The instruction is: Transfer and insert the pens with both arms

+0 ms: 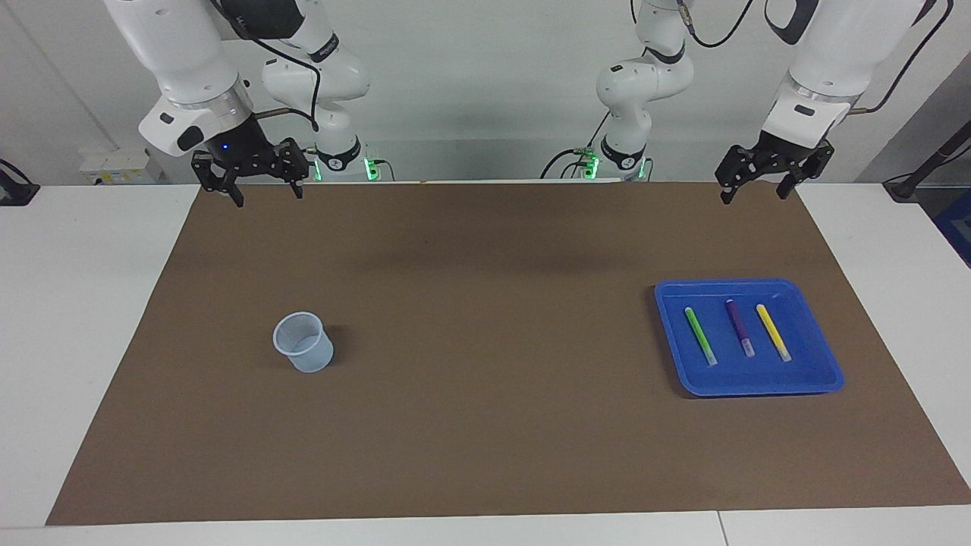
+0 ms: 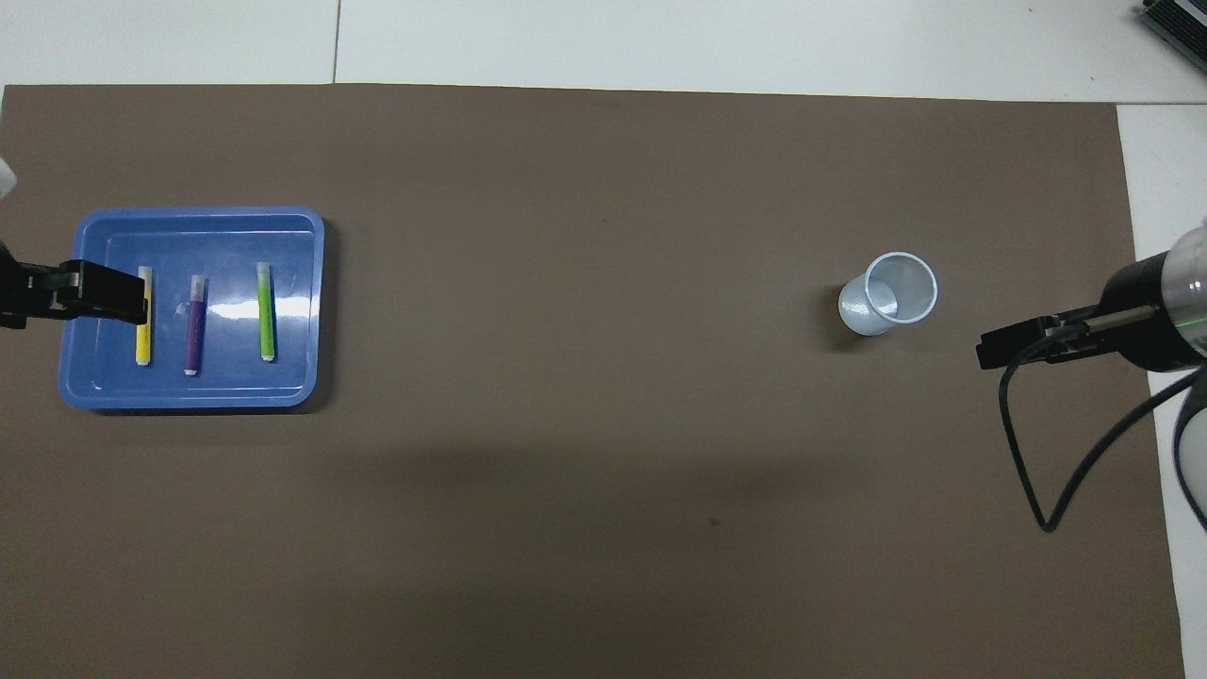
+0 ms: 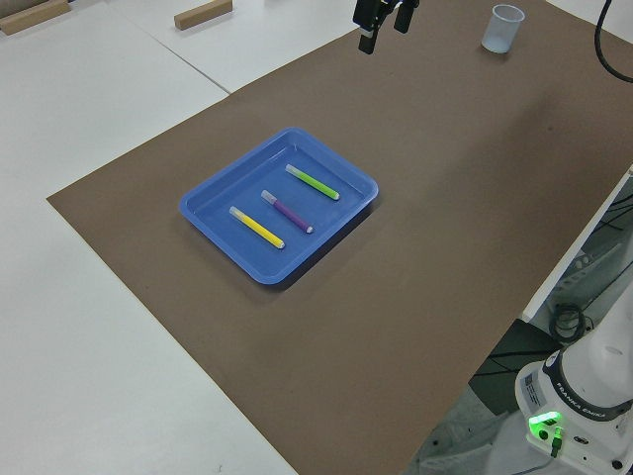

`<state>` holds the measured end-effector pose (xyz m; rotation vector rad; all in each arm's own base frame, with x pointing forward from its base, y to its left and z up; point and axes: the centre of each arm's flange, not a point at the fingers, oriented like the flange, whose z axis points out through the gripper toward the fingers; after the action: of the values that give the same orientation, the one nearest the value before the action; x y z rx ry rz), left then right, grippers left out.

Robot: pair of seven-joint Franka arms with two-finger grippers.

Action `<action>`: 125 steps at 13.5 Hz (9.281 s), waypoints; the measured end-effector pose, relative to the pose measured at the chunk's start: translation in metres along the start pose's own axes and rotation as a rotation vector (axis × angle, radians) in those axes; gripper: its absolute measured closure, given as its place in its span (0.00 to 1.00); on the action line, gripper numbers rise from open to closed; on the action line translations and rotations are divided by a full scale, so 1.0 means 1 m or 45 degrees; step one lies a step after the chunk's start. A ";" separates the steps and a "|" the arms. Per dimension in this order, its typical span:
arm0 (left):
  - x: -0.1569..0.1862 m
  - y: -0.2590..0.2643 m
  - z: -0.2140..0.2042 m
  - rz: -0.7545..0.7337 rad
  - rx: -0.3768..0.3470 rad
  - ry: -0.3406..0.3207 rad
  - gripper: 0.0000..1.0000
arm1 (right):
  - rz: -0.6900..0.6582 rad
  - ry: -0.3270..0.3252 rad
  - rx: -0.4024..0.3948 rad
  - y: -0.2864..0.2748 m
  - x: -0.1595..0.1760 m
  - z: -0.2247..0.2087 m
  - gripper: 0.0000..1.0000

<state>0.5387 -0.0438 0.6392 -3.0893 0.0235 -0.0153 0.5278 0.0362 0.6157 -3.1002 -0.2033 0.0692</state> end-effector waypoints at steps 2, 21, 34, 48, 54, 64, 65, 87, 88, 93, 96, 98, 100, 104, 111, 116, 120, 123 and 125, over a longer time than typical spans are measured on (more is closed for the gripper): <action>0.000 0.000 0.000 0.000 0.000 0.000 0.00 | 0.000 0.000 0.000 0.000 0.000 0.000 0.00; 0.000 0.000 0.000 0.000 0.000 0.000 0.00 | -0.049 0.003 -0.001 -0.021 0.000 -0.001 0.00; 0.000 0.000 0.000 0.001 0.000 0.001 0.00 | 0.107 0.190 0.349 -0.163 0.012 -0.011 0.00; 0.000 0.001 0.000 0.001 0.000 0.001 0.00 | 0.322 0.166 0.519 -0.276 0.018 0.028 0.00; 0.000 0.001 0.000 0.001 0.000 0.001 0.00 | 0.373 0.201 0.579 -0.299 0.025 0.039 0.00; 0.000 0.001 0.000 0.001 0.000 0.001 0.00 | 0.477 0.181 0.704 -0.325 0.027 0.047 0.00; 0.000 0.001 0.000 0.001 0.000 -0.001 0.00 | 0.465 0.179 0.707 -0.333 0.025 0.049 0.00; 0.038 -0.146 0.177 -0.130 -0.147 0.152 0.00 | 0.434 0.184 0.718 -0.351 0.018 0.053 0.00; 0.043 -0.148 0.187 -0.131 -0.148 0.168 0.00 | 0.434 0.184 0.718 -0.351 0.018 0.053 0.00; 0.065 -0.162 0.241 -0.097 -0.112 0.202 0.00 | 0.433 0.183 0.718 -0.352 0.018 0.053 0.00; 0.075 -0.191 0.284 -0.096 -0.109 0.173 0.03 | 0.433 0.183 0.717 -0.352 0.018 0.053 0.00; 0.077 -0.195 0.296 -0.097 -0.121 0.157 0.05 | 0.433 0.183 0.717 -0.352 0.018 0.053 0.00; 0.078 -0.193 0.302 -0.092 -0.129 0.148 0.13 | 0.433 0.182 0.717 -0.352 0.018 0.053 0.00; 0.081 -0.190 0.317 -0.091 -0.136 0.164 0.33 | 0.433 0.182 0.717 -0.352 0.018 0.053 0.00; 0.079 -0.187 0.337 -0.087 -0.142 0.176 0.42 | 0.433 0.183 0.717 -0.352 0.018 0.053 0.00; 0.074 -0.184 0.345 -0.080 -0.147 0.156 0.44 | 0.433 0.183 0.717 -0.352 0.018 0.053 0.00; 0.073 -0.182 0.348 -0.061 -0.133 0.147 0.51 | 0.433 0.183 0.717 -0.352 0.018 0.053 0.00; 0.072 -0.182 0.349 -0.051 -0.130 0.145 0.74 | 0.433 0.183 0.718 -0.352 0.018 0.053 0.00; 0.072 -0.183 0.349 -0.048 -0.129 0.146 0.83 | 0.433 0.183 0.718 -0.352 0.018 0.053 0.00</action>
<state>0.6169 0.1555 0.3005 -3.1855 -0.0308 -0.1993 0.4975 0.3887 0.5748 -2.5288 0.2988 -0.0760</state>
